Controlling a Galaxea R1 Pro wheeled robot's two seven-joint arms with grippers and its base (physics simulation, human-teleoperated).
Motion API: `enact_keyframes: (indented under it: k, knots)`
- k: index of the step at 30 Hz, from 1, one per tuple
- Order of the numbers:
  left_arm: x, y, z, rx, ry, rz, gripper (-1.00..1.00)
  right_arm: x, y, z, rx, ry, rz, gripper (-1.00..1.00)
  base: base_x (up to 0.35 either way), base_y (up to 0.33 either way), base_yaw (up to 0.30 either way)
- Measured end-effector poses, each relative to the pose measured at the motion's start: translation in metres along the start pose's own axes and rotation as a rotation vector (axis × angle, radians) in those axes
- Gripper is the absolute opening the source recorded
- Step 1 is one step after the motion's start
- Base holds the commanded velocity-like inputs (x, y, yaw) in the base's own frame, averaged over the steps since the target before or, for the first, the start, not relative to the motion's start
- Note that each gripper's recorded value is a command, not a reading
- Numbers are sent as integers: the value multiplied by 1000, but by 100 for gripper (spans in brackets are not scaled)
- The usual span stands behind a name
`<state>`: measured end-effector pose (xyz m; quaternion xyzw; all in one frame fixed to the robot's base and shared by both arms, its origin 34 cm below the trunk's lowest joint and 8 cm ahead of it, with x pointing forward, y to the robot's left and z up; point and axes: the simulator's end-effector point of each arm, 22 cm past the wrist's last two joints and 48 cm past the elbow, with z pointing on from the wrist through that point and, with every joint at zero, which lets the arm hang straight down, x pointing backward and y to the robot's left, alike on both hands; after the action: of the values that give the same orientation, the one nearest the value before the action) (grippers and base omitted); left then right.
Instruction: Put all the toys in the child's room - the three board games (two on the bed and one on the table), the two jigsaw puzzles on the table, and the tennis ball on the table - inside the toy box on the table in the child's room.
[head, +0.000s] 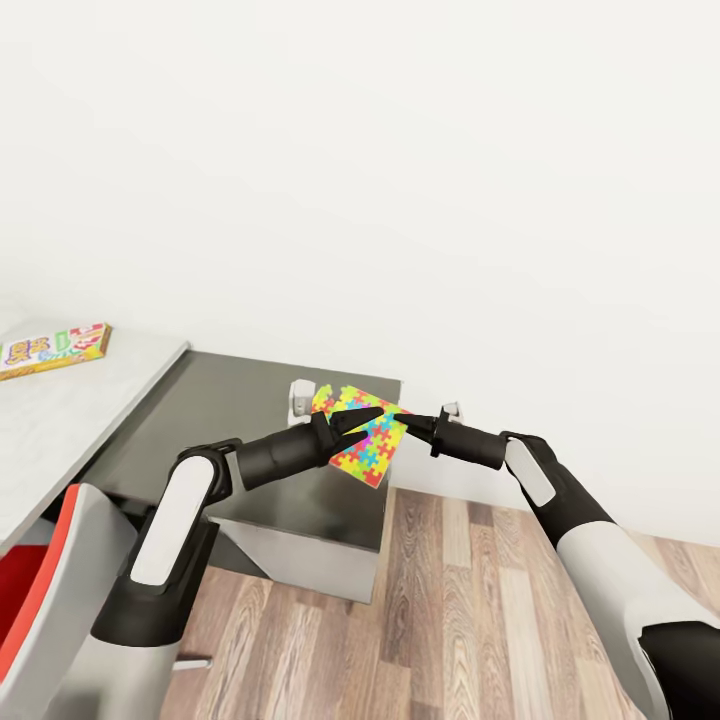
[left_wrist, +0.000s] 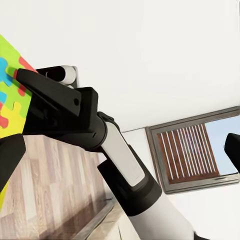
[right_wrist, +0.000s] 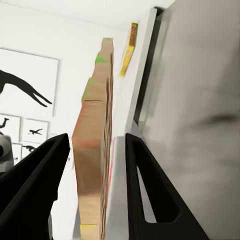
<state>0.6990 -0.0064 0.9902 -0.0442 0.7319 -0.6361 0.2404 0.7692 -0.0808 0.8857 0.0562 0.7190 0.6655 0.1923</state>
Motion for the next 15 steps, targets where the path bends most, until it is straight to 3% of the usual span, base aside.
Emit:
enact_keyframes:
  k: [15]
  knots:
    - [-3, -21, 0, -4, 6, 4, 100, -2, 20, -1, 2, 2, -1, -100, 0, 0, 224]
